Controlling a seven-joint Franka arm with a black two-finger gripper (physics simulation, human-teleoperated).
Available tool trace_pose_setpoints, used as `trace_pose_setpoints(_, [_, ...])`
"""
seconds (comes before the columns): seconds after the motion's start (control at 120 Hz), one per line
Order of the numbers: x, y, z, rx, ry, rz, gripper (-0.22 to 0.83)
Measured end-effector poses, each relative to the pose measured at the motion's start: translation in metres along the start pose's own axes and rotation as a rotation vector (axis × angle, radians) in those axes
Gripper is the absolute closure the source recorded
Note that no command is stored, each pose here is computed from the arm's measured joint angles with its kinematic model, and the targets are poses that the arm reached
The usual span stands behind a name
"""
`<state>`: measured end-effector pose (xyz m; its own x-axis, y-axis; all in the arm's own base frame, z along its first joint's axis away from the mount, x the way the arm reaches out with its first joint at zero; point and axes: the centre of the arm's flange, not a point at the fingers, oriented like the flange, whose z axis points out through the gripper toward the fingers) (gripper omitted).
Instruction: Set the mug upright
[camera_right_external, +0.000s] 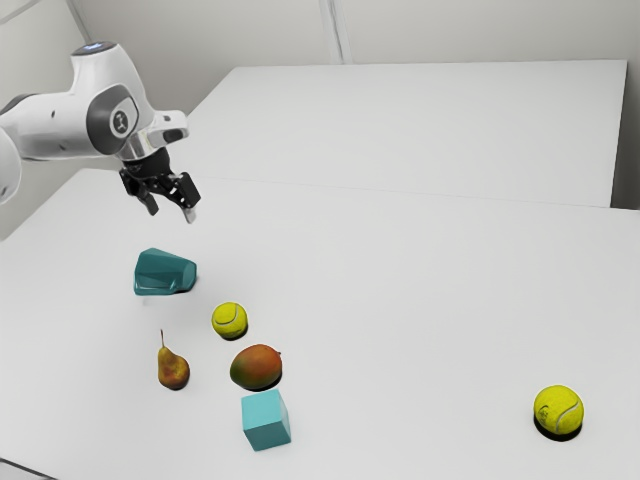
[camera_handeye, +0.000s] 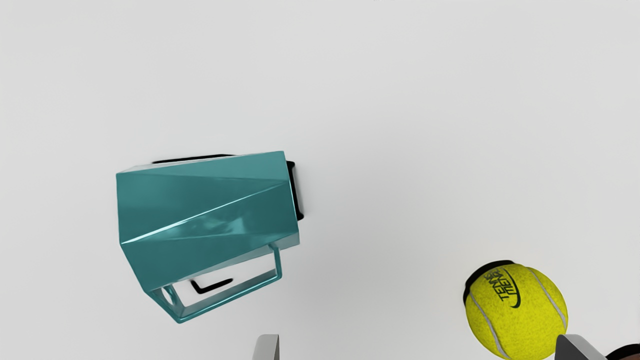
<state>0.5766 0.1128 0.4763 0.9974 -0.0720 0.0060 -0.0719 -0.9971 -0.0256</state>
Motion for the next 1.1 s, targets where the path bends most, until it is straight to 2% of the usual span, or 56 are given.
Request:
trace_pose_setpoints(0.125, [-0.002, -0.012, 0.0, -0.007, 0.003, -0.022, 0.0])
trace_pose_setpoints(0.325, [-0.011, -0.073, 0.018, -0.116, 0.01, -0.129, 0.0])
trace_pose_setpoints(0.408, [-0.003, -0.096, 0.029, -0.166, 0.006, -0.147, 0.0])
trace_pose_setpoints(0.7, [0.011, -0.166, 0.07, -0.319, -0.022, -0.147, 0.0])
trace_pose_setpoints(1.1, [0.004, -0.226, 0.136, -0.523, -0.029, -0.102, 0.0])
